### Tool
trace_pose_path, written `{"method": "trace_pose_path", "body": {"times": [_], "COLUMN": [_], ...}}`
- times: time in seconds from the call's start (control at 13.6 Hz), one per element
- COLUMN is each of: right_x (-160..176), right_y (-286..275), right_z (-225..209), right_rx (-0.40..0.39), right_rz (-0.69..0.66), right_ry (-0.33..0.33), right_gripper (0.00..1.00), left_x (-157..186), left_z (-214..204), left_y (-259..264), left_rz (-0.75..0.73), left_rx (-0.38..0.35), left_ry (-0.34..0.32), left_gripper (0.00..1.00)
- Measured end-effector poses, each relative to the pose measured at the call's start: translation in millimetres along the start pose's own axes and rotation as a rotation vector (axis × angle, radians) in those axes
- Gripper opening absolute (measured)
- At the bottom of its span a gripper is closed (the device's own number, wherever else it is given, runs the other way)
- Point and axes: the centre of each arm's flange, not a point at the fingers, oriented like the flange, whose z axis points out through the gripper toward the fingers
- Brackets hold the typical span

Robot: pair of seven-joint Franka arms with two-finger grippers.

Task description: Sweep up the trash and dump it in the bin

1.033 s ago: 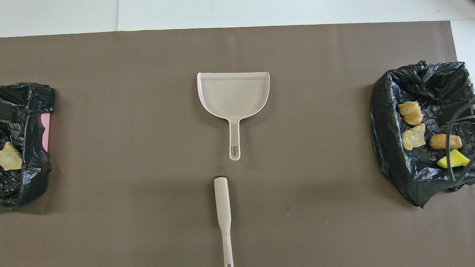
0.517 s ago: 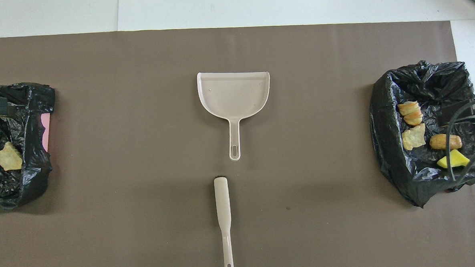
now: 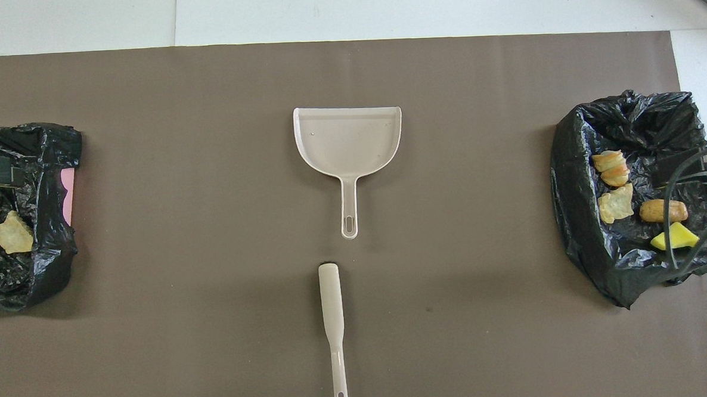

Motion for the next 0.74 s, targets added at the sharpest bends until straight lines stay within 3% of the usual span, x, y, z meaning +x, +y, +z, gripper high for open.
{"method": "trace_pose_path", "body": {"times": [0.74], "right_x": [0.0], "right_y": [0.0], "right_z": [0.0], "right_rx": [0.0], "right_rz": [0.0], "right_ry": [0.0], "right_gripper": [1.0], "left_x": [-1.7], "left_z": [0.4], "left_y": [0.0], "left_rz": [0.0], "left_rx": [0.0], "left_ry": [-0.008], "left_gripper": [1.0]}}
